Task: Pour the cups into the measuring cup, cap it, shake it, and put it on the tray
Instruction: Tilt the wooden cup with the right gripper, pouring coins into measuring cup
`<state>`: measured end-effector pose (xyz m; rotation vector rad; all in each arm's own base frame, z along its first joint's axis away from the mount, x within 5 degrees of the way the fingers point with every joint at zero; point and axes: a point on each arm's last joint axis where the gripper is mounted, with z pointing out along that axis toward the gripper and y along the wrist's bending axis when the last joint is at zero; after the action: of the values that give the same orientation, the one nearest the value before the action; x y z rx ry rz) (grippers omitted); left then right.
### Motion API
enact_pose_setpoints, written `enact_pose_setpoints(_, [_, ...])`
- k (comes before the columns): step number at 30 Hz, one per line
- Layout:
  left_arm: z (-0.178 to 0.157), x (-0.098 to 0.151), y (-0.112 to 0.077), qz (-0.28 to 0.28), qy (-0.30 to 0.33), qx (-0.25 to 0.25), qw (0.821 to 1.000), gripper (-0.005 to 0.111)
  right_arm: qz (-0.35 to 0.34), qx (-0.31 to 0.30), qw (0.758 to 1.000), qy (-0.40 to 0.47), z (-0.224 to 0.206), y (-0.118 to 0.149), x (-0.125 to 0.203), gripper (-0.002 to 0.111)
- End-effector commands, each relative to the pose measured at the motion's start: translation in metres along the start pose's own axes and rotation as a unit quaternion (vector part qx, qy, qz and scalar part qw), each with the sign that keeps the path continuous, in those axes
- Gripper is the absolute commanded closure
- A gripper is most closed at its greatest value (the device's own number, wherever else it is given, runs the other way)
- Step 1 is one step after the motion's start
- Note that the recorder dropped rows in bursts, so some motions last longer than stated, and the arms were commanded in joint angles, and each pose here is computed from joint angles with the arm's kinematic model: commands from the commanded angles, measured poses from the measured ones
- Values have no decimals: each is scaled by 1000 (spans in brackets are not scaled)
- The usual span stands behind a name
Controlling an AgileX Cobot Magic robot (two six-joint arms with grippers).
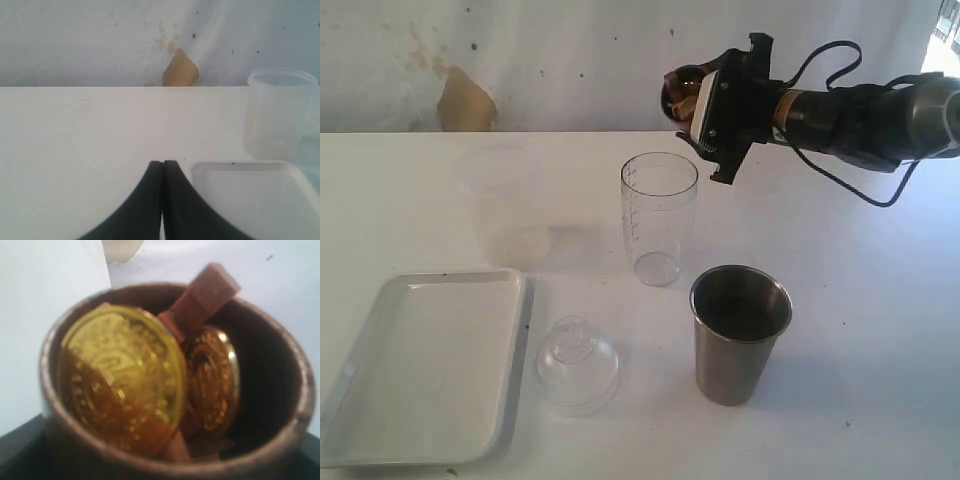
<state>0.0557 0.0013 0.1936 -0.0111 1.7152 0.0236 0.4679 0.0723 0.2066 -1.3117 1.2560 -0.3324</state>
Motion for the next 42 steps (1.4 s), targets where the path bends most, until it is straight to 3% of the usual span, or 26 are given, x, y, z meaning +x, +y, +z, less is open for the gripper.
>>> enact_pose_setpoints(1, [0,2,0,1,1,2,1000,107,-32,20,999,-15,-6,-14,-9,108])
enact_pose_setpoints(27, [0,2,0,1,1,2,1000,107,-131,-4,991,-8,-9,-15,-11,108])
enact_pose_setpoints(37, [0,2,0,1,1,2,1000,107,-243,-17,970,-23,-9,-13,-19,108])
enact_pose_setpoints(42, [0,2,0,1,1,2,1000,107,-264,-12,965,-8,-13,-20,-21,108])
